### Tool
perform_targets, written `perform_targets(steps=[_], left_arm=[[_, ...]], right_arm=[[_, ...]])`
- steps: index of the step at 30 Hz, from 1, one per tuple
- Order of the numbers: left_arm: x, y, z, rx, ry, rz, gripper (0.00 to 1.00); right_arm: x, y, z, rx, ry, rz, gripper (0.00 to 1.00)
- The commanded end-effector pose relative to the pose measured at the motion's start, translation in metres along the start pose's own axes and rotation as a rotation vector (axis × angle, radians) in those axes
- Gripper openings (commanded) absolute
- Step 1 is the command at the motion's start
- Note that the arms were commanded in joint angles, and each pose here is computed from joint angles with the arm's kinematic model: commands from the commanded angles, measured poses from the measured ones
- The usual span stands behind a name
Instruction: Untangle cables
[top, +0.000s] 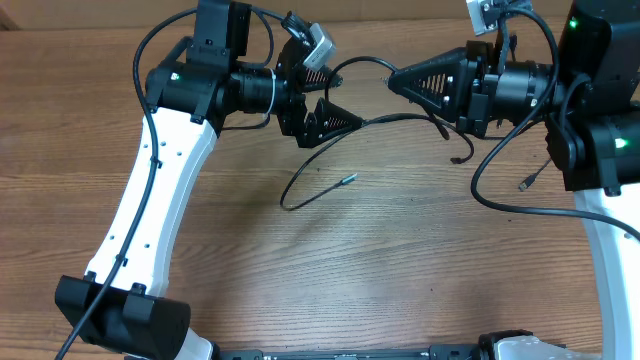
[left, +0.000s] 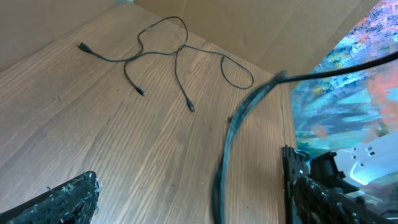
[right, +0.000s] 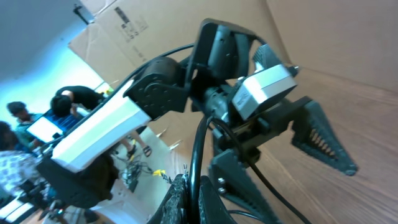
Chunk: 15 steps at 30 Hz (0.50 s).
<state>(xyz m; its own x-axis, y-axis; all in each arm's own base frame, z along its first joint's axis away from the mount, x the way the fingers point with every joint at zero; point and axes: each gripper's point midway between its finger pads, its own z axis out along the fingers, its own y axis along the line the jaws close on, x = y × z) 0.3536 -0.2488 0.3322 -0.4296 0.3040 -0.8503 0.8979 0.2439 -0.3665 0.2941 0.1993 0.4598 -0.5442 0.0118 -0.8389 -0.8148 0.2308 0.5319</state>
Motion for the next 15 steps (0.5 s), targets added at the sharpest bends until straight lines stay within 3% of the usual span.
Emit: perform_targets(steps=[1,7,15], left_arm=[[-0.008,0.009,-0.001,-0.073,-0.002,0.011,1.0],[-0.01,0.056,-0.01,-0.339,-0.027,-0.265,1.0],[-0.018,0.074,-0.014,-0.461,-0.085,-0.382,1.0]], right_arm=[[0.0,0.016,-0.001,-0.072,0.013,0.004,0.04],[0.003,0.028,-0.003,-0.147,0.032,0.002,0.04],[0.008,0.037,-0.004,-0.203,0.053,0.027,0.04]])
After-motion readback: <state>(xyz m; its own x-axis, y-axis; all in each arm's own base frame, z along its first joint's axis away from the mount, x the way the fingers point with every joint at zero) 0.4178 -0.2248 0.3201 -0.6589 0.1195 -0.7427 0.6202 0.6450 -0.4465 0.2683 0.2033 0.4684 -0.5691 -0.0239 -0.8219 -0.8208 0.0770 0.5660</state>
